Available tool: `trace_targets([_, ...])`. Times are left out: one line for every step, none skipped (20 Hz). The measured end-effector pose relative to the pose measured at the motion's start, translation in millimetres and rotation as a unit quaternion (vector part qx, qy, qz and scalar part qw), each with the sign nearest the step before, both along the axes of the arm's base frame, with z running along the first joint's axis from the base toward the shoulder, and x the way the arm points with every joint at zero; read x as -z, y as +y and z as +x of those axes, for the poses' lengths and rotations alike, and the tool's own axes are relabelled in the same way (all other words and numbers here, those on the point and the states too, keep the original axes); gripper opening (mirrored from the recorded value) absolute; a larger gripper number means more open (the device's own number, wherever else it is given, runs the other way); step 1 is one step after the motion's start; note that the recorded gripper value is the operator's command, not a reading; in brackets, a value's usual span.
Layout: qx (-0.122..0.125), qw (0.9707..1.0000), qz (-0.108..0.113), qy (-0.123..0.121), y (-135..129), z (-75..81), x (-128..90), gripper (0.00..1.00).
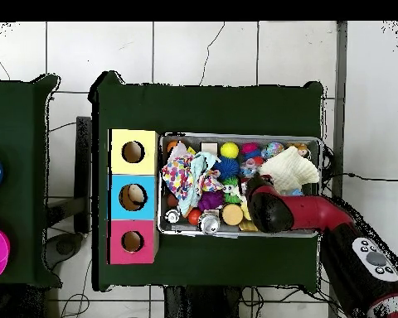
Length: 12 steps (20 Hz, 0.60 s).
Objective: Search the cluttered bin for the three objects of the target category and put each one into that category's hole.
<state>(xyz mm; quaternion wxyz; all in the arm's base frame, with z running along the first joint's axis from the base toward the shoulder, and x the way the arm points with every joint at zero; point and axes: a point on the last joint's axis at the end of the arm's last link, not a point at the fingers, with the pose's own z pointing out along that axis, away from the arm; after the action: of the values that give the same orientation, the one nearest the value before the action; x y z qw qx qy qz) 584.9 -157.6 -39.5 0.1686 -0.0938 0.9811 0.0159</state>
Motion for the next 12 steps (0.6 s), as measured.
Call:
trace_targets([0.000, 1.0000, 0.001, 0.001, 1, -0.4, 2, 1.00])
trace_targets([0.001, 1.0000, 0.002, 0.002, 1, -0.7, 4, 1.00])
trace_targets([0.001, 1.0000, 0.004, 0.002, 2, -1.0, 5, 1.00])
trace_targets([0.001, 1.0000, 0.005, 0.003, 2, -0.9, 7, 1.00])
trace_targets([0.002, 1.0000, 0.006, 0.003, 2, -0.9, 9, 1.00])
trace_targets([0.002, 1.0000, 0.006, 0.004, 3, -0.8, 10, 1.00])
trace_targets([0.003, 1.0000, 0.007, 0.004, 3, -0.6, 11, 1.00])
trace_targets([0.004, 1.0000, 0.008, 0.004, 3, -0.2, 13, 1.00])
trace_targets([0.004, 0.9999, 0.008, 0.004, 3, 0.0, 14, 1.00])
trace_targets([0.005, 0.9999, 0.009, 0.004, 3, 0.3, 14, 1.00])
trace_targets([0.006, 0.9999, 0.009, 0.004, 3, 0.6, 14, 1.00])
trace_targets([0.007, 0.9999, 0.010, 0.004, 3, 1.4, 14, 1.00])
